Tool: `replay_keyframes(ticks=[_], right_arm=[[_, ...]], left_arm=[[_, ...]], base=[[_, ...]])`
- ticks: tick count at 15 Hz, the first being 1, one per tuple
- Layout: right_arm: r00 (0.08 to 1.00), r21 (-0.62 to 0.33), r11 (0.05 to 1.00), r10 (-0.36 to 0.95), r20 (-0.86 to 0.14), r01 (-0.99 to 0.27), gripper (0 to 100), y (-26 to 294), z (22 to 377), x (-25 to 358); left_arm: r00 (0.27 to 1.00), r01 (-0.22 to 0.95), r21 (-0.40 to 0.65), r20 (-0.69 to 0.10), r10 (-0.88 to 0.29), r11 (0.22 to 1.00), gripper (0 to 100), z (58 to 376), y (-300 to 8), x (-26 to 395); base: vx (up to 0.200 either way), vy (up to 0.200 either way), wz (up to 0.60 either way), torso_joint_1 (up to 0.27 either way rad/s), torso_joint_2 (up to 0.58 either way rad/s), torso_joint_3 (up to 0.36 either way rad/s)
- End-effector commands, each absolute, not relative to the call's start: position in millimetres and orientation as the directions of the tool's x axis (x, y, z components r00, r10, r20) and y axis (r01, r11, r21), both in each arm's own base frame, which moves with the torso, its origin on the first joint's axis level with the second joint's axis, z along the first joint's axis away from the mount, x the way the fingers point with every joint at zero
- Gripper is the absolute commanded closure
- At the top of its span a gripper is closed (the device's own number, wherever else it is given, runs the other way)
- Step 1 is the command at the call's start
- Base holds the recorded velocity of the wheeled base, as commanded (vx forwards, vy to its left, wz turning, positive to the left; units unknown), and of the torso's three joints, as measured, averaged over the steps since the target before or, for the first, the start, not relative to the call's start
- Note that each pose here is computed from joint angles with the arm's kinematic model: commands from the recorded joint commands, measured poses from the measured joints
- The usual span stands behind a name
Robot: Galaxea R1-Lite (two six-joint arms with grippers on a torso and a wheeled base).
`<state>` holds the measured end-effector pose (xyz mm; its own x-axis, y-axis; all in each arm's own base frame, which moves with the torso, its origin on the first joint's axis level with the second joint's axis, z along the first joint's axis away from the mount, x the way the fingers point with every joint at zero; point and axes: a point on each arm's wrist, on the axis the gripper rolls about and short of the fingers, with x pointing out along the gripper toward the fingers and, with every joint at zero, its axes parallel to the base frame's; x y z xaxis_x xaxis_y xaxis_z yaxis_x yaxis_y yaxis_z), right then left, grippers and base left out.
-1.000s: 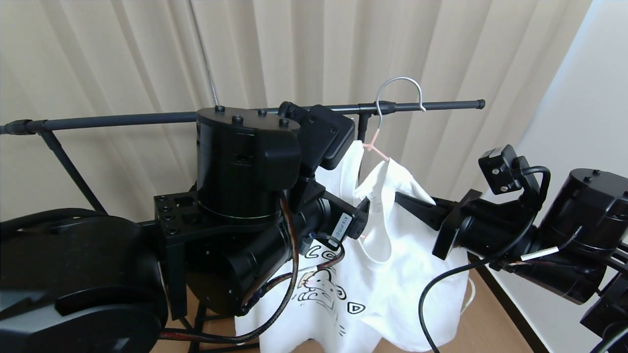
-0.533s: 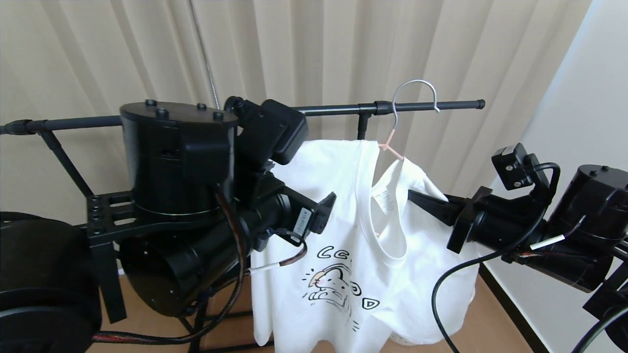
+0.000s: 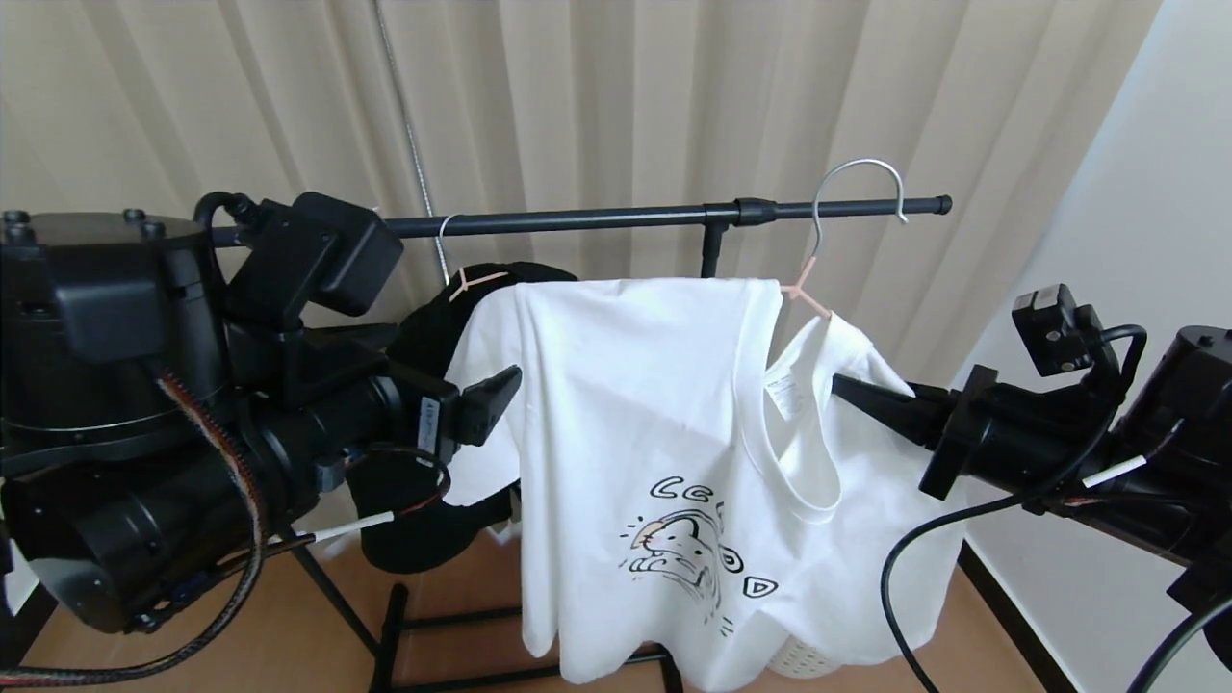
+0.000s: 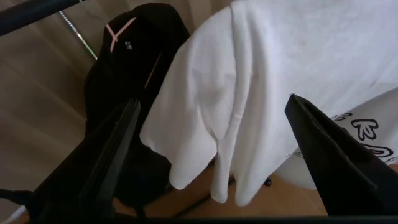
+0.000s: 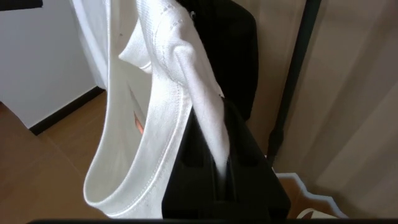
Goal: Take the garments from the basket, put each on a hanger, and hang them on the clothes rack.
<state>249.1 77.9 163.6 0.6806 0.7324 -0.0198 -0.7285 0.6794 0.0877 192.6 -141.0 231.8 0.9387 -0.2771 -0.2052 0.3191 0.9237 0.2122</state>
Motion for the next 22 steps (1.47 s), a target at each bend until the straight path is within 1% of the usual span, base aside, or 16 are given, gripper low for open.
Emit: replay_keyframes(ticks=[1, 3, 6, 10, 16, 17, 22], right_arm=[[0.67, 0.092, 0.669, 0.742, -0.025, -0.737, 100, 74, 162, 248], [0.661, 0.092, 0.66, 0.75, -0.024, -0.746, 100, 71, 162, 247], [0.652, 0.092, 0.651, 0.758, -0.024, -0.754, 100, 71, 162, 245], [0.652, 0.093, 0.651, 0.758, -0.025, -0.754, 100, 71, 162, 245], [0.651, 0.092, 0.65, 0.759, -0.023, -0.755, 100, 70, 163, 243], [0.651, 0.092, 0.65, 0.759, -0.023, -0.755, 100, 70, 163, 243], [0.651, 0.09, 0.649, 0.759, -0.021, -0.755, 100, 70, 163, 243]], left_arm=[[0.938, 0.308, 0.176, -0.217, -0.269, 0.935, 0, 227, -122, 190], [0.926, 0.315, 0.121, -0.257, -0.277, 0.941, 0, 217, -111, 198], [0.908, 0.322, 0.061, -0.302, -0.29, 0.945, 0, 206, -114, 208], [0.894, 0.316, 0.039, -0.347, -0.284, 0.948, 0, 194, -119, 218], [0.884, 0.316, 0.034, -0.374, -0.281, 0.948, 0, 186, -123, 223], [0.885, 0.313, 0.03, -0.372, -0.28, 0.949, 100, 186, -123, 223], [0.888, 0.308, 0.023, -0.365, -0.279, 0.951, 100, 188, -122, 222]], base=[[0.0, 0.0, 0.0, 0.0, 0.0, 0.0], [0.0, 0.0, 0.0, 0.0, 0.0, 0.0], [0.0, 0.0, 0.0, 0.0, 0.0, 0.0], [0.0, 0.0, 0.0, 0.0, 0.0, 0.0], [0.0, 0.0, 0.0, 0.0, 0.0, 0.0], [0.0, 0.0, 0.0, 0.0, 0.0, 0.0], [0.0, 0.0, 0.0, 0.0, 0.0, 0.0]])
